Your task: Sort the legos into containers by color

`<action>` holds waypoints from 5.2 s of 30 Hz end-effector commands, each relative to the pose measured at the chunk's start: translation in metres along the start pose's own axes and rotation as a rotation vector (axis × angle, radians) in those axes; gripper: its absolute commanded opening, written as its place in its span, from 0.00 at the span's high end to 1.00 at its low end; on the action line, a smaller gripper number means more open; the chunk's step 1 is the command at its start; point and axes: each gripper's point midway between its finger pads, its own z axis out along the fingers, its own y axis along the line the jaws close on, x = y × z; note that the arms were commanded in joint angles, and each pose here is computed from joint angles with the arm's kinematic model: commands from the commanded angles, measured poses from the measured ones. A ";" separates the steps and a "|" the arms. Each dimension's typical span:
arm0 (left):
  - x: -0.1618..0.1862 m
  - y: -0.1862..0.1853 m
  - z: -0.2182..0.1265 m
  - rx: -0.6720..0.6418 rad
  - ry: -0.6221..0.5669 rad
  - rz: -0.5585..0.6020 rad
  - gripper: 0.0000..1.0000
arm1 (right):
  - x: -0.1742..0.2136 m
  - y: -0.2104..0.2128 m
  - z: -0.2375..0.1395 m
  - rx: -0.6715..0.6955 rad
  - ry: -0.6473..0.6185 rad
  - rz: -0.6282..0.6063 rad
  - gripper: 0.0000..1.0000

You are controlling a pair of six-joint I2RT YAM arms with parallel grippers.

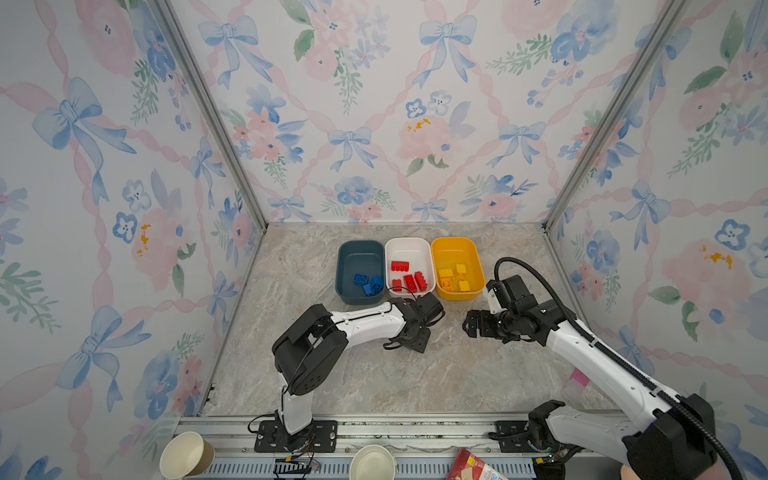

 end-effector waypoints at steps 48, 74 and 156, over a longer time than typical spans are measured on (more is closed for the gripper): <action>-0.125 0.191 -0.079 -0.228 -0.313 -0.343 0.68 | -0.006 -0.007 -0.015 0.005 -0.022 0.024 0.03; -0.106 0.231 -0.065 -0.309 -0.282 -0.398 0.37 | -0.016 -0.007 -0.022 0.018 -0.046 0.016 0.03; 0.004 0.319 -0.122 -0.479 -1.264 -0.365 0.13 | -0.136 -0.123 0.057 0.153 -0.847 -0.216 0.03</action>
